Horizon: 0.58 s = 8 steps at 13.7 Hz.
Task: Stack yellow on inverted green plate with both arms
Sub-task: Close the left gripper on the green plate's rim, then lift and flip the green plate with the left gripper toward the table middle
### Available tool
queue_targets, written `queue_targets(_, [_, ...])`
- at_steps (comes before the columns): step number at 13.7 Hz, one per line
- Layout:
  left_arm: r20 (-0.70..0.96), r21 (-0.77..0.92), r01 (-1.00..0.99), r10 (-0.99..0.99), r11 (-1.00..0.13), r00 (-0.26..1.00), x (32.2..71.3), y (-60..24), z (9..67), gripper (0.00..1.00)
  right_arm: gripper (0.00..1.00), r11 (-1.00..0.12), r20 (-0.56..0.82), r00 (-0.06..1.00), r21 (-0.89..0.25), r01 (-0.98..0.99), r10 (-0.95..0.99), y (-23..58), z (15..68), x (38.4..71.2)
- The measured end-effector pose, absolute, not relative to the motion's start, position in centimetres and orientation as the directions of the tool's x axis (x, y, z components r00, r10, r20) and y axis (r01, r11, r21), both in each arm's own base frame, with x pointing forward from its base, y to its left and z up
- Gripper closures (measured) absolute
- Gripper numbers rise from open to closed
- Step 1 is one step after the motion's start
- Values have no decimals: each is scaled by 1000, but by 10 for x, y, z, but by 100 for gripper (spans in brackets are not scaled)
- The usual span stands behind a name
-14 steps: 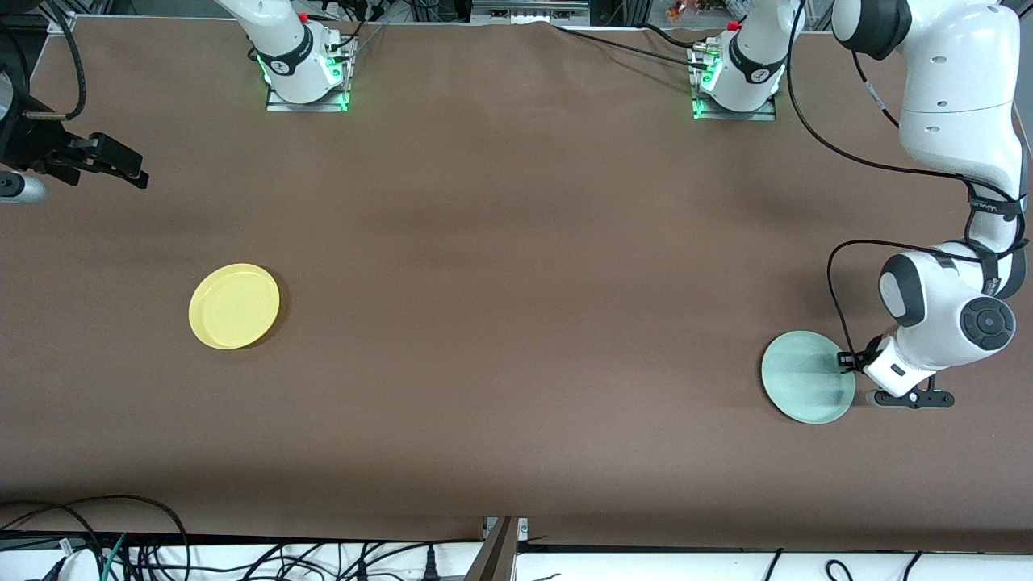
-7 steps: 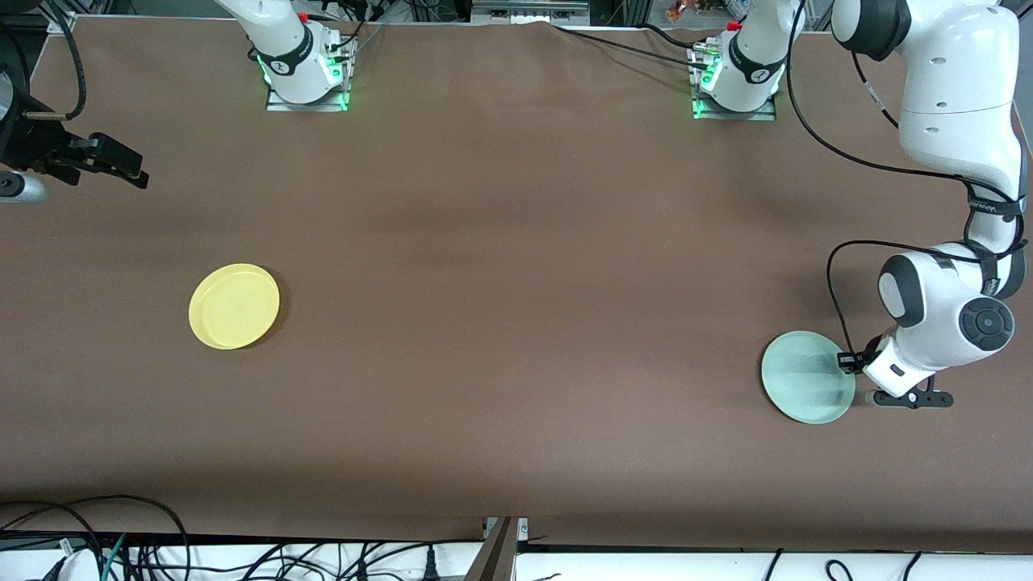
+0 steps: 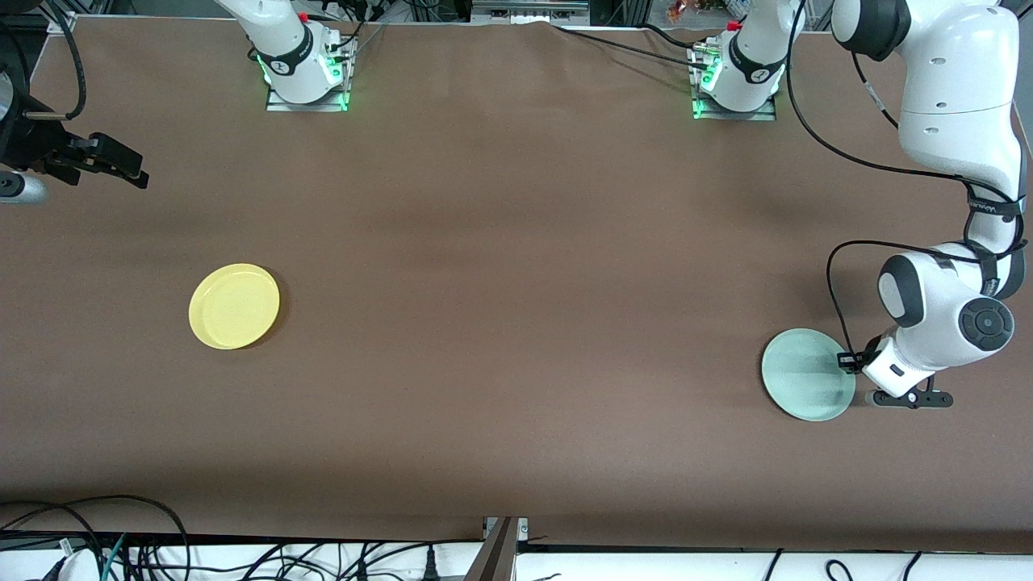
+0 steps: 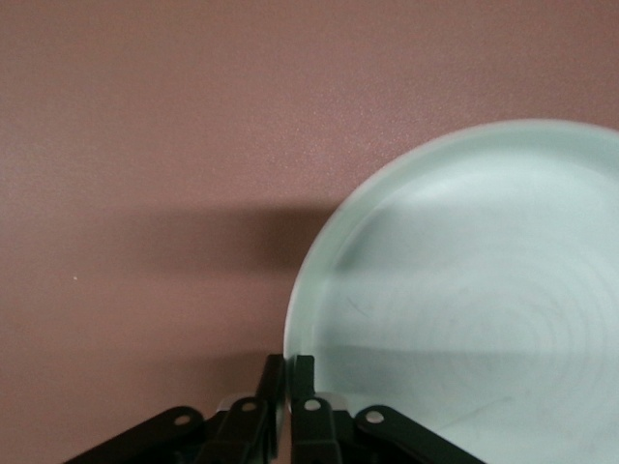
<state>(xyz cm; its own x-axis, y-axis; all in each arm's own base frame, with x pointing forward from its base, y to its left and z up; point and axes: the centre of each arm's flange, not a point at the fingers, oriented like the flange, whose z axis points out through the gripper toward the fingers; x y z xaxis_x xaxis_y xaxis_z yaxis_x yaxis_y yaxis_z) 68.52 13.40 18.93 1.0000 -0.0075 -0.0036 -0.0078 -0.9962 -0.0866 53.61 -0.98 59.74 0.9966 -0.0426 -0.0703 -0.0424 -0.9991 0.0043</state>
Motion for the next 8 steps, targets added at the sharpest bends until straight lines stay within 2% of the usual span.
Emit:
queue_targets(5, [6,-89,-79,-80,-993,997,691,133,197,96,0,-999,-71,997,4,-42,-43,-10,597,536])
queue_targets(8, [54,-104,-137,-143,-985,988,708,127,232,97,0,-999,-71,997,4,-42,-43,-10,597,536])
